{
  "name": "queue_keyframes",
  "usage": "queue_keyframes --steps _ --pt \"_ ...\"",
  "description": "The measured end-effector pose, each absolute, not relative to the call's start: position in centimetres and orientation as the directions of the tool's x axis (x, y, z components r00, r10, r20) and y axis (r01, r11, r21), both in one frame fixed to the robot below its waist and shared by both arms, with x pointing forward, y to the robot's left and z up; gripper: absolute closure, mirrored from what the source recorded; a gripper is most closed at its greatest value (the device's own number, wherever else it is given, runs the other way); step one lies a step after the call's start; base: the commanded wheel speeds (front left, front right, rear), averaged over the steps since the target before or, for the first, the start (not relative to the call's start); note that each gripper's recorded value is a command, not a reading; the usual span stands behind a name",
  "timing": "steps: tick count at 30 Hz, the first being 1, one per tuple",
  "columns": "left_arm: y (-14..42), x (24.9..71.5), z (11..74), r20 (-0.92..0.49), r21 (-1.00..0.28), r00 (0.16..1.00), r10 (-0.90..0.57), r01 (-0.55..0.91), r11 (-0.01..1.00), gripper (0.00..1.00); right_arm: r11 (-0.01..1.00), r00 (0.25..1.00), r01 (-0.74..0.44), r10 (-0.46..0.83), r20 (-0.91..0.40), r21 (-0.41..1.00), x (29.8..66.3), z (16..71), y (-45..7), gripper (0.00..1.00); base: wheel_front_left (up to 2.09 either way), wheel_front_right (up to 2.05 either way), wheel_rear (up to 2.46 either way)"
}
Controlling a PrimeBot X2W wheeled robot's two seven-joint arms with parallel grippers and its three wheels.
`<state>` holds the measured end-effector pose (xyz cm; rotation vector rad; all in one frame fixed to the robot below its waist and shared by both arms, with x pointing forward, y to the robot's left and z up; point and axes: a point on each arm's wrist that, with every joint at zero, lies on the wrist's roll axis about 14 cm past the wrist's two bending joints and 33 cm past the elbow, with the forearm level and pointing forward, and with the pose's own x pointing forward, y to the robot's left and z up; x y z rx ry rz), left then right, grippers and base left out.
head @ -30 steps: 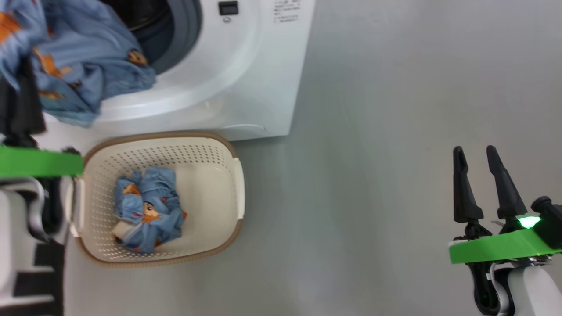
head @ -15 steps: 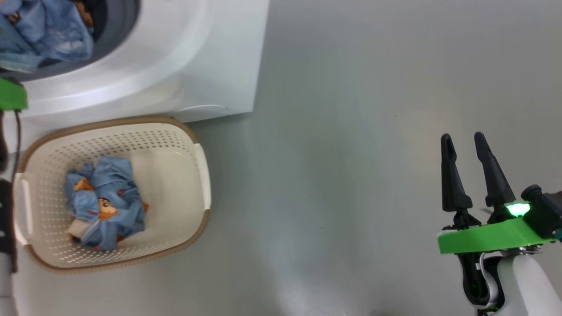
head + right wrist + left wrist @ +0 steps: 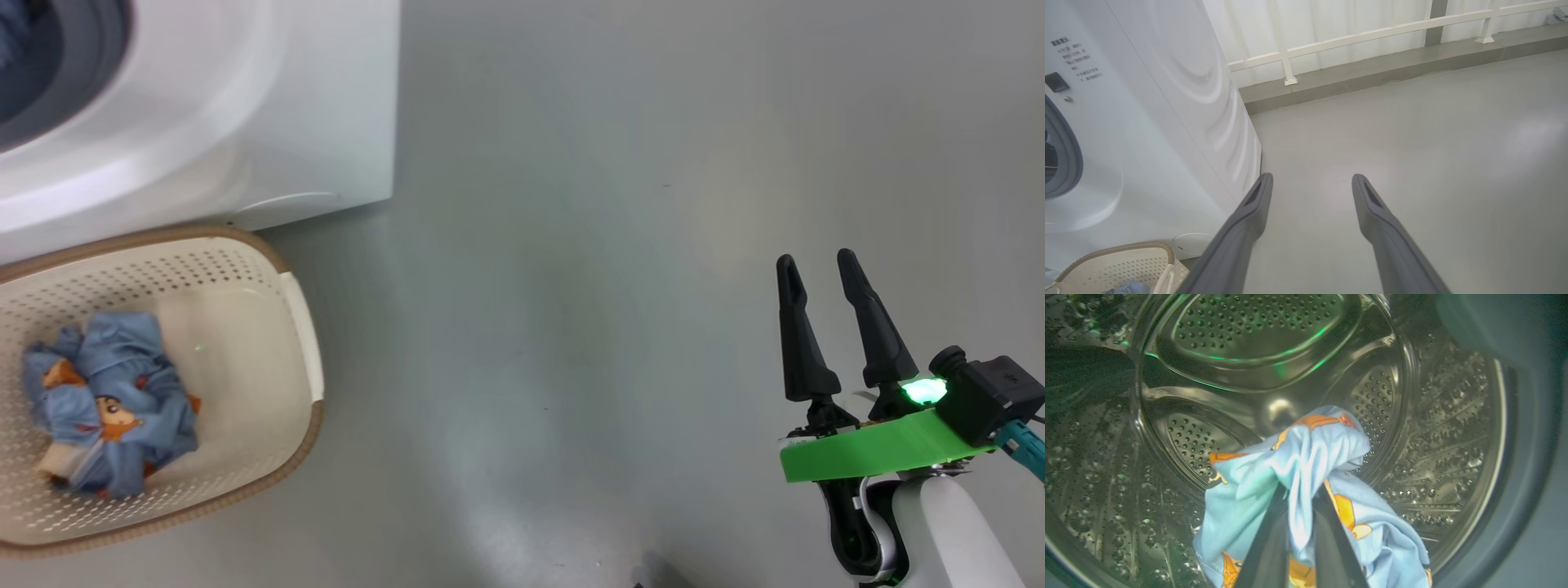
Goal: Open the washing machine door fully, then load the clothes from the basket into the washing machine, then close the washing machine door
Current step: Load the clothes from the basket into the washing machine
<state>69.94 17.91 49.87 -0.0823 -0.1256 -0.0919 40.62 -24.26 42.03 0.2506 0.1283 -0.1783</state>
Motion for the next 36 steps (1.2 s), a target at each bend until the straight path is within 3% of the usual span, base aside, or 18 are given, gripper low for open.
queue_keyframes --steps 4,5,6,7,8,36 --pt "18.1 70.5 49.8 0.141 -0.064 0.987 -0.072 0.082 0.995 1.00 0.953 0.973 0.205 -0.173 -0.154 0.224 40.2 42.0 -24.7 0.00 0.00 0.00 0.00" --pt "18.0 70.6 49.6 0.137 -0.068 0.988 -0.070 0.080 0.994 0.62 0.952 0.972 0.208 -0.176 -0.155 0.223 40.1 42.0 -24.8 0.00 0.00 0.00 0.00" --pt "17.9 70.7 49.4 0.136 -0.071 0.988 -0.069 0.079 0.994 0.09 0.952 0.971 0.210 -0.178 -0.157 0.221 40.1 42.0 -24.9 0.00 0.00 0.00 0.00" --pt "17.9 70.7 49.2 0.134 -0.075 0.989 -0.063 0.073 0.994 0.09 0.952 0.971 0.212 -0.180 -0.158 0.220 40.0 42.0 -24.9 0.00 0.00 0.00 0.00" --pt "17.9 70.7 49.1 0.132 -0.085 0.990 -0.055 0.066 0.994 0.00 0.952 0.971 0.212 -0.180 -0.159 0.219 40.0 41.9 -24.9 0.00 0.00 0.00 0.00" --pt "16.4 66.1 49.1 0.116 -0.080 0.987 -0.109 0.119 0.990 0.00 0.954 0.984 0.169 -0.150 -0.092 0.249 40.9 43.9 -24.0 0.00 0.00 0.00 0.00"
